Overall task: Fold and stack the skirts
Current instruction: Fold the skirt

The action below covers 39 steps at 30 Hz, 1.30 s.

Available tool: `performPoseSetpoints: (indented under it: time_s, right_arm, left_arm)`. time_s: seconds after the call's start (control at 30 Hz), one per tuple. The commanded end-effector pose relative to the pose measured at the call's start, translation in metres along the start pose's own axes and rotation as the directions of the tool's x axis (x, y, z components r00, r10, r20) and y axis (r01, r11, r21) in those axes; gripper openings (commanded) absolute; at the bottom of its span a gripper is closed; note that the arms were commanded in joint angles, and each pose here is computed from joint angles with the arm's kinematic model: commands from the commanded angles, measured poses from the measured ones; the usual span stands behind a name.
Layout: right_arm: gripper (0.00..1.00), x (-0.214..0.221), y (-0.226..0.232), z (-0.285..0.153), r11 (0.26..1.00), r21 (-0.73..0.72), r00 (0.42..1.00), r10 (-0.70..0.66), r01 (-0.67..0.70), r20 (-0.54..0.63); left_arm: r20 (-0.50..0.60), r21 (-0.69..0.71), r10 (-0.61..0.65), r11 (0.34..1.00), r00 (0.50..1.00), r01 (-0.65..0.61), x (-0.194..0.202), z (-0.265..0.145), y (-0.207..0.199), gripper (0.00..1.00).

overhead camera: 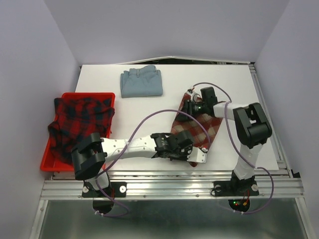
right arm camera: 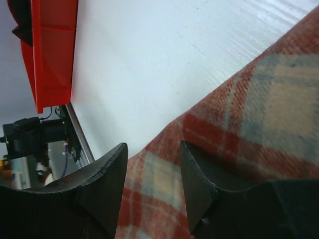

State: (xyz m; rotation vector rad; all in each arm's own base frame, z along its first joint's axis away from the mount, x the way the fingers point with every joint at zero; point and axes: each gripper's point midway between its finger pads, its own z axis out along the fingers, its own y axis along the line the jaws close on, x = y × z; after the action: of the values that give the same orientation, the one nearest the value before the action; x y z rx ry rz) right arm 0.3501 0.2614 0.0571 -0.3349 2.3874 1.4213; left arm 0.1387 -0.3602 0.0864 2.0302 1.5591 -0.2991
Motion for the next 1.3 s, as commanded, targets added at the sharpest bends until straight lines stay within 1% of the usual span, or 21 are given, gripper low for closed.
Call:
performPoseSetpoints:
  time_s: [0.0, 0.03, 0.1, 0.2, 0.23, 0.27, 0.37, 0.4, 0.43, 0.47, 0.6, 0.67, 0.7, 0.8, 0.93, 0.97, 1.03, 1.07, 1.13, 1.17, 1.27]
  right_arm:
    - [0.53, -0.049, 0.032, -0.06, 0.97, 0.145, 0.973, -0.21, 0.195, 0.096]
    - [0.54, -0.042, 0.032, -0.07, 0.971, 0.168, 0.98, -0.184, 0.169, 0.081]
    - [0.55, -0.042, 0.034, -0.093, 0.958, 0.225, 0.974, -0.204, 0.177, 0.101]
    - [0.54, -0.02, 0.016, -0.12, 0.95, 0.29, 0.986, -0.144, 0.114, 0.083]
    - [0.54, -0.001, 0.007, -0.124, 0.955, 0.291, 0.995, -0.079, 0.06, 0.056]
    - [0.54, 0.005, -0.001, -0.133, 0.954, 0.298, 0.997, -0.047, 0.026, 0.061]
    - [0.52, 0.042, -0.017, -0.136, 0.952, 0.302, 0.999, 0.048, -0.047, 0.003]
    - [0.52, 0.049, -0.025, -0.139, 0.948, 0.316, 0.999, 0.034, -0.027, -0.016]
    - [0.52, 0.059, -0.031, -0.137, 0.946, 0.322, 0.998, 0.059, -0.044, -0.035]
    - [0.51, 0.071, -0.038, -0.137, 0.94, 0.33, 0.993, 0.109, -0.09, -0.038]
    - [0.5, 0.074, -0.057, -0.135, 0.926, 0.354, 0.984, 0.165, -0.132, -0.066]
    - [0.48, 0.085, -0.068, -0.133, 0.91, 0.381, 0.97, 0.219, -0.162, -0.109]
    - [0.48, 0.095, -0.079, -0.129, 0.896, 0.395, 0.951, 0.275, -0.202, -0.139]
    - [0.47, 0.104, -0.087, -0.127, 0.887, 0.404, 0.931, 0.316, -0.222, -0.183]
    - [0.51, 0.071, -0.077, -0.128, 0.91, 0.372, 0.957, 0.253, -0.184, -0.146]
    - [0.53, 0.043, -0.069, -0.13, 0.925, 0.349, 0.974, 0.197, -0.147, -0.111]
    - [0.56, 0.007, -0.057, -0.135, 0.939, 0.33, 0.991, 0.119, -0.092, -0.062]
    - [0.59, -0.031, -0.048, -0.142, 0.941, 0.336, 0.999, 0.031, -0.025, -0.011]
    - [0.61, -0.068, -0.048, -0.151, 0.919, 0.393, 0.998, -0.043, 0.023, 0.043]
    - [0.63, -0.101, -0.049, -0.159, 0.897, 0.436, 0.99, -0.115, 0.068, 0.082]
    - [0.64, -0.141, -0.056, -0.164, 0.867, 0.487, 0.974, -0.187, 0.104, 0.126]
  left_arm:
    - [0.089, -0.004, -0.039, 0.999, 0.995, 0.039, -0.025, -0.023, 0.002, 0.0]
    - [0.09, -0.005, -0.04, 0.999, 0.995, 0.041, -0.025, -0.024, 0.002, 0.0]
    - [0.089, -0.014, -0.043, 0.999, 0.995, 0.045, -0.024, -0.023, 0.003, 0.0]
    - [0.09, -0.027, -0.049, 0.998, 0.995, 0.051, -0.025, -0.024, 0.006, 0.0]
    - [0.088, -0.026, -0.057, 0.998, 0.995, 0.059, -0.024, -0.023, 0.006, 0.0]
    - [0.09, -0.028, -0.061, 0.998, 0.994, 0.063, -0.025, -0.024, 0.007, 0.0]
    - [0.085, -0.026, -0.07, 0.997, 0.994, 0.073, -0.024, -0.024, 0.006, 0.0]
    - [0.083, -0.025, -0.072, 0.997, 0.994, 0.074, -0.024, -0.025, 0.006, 0.0]
    - [0.082, -0.025, -0.076, 0.997, 0.994, 0.079, -0.023, -0.025, 0.006, 0.0]
    - [0.086, -0.026, -0.087, 0.996, 0.993, 0.089, -0.025, -0.026, 0.006, 0.0]
    - [0.089, -0.027, -0.116, 0.993, 0.989, 0.118, -0.025, -0.032, 0.01, 0.0]
    - [0.094, -0.038, -0.12, 0.992, 0.988, 0.124, -0.028, -0.037, 0.016, 0.0]
    - [0.097, -0.043, -0.123, 0.991, 0.988, 0.127, -0.03, -0.039, 0.019, 0.0]
    - [0.11, -0.048, -0.137, 0.989, 0.984, 0.143, -0.035, -0.048, 0.029, 0.0]
    - [0.12, -0.053, -0.117, 0.991, 0.986, 0.124, -0.041, -0.056, 0.034, 0.0]
    - [0.12, -0.049, -0.115, 0.991, 0.986, 0.121, -0.042, -0.057, 0.033, 0.0]
    - [0.112, -0.033, -0.113, 0.993, 0.987, 0.118, -0.041, -0.058, 0.03, 0.0]
    - [0.111, -0.025, -0.109, 0.993, 0.988, 0.113, -0.041, -0.058, 0.028, 0.0]
    - [0.108, -0.016, -0.11, 0.994, 0.988, 0.112, -0.039, -0.058, 0.026, 0.0]
    - [0.105, -0.007, -0.108, 0.994, 0.989, 0.109, -0.039, -0.059, 0.024, 0.0]
    - [0.099, 0.017, -0.108, 0.994, 0.989, 0.106, -0.039, -0.059, 0.021, 0.0]
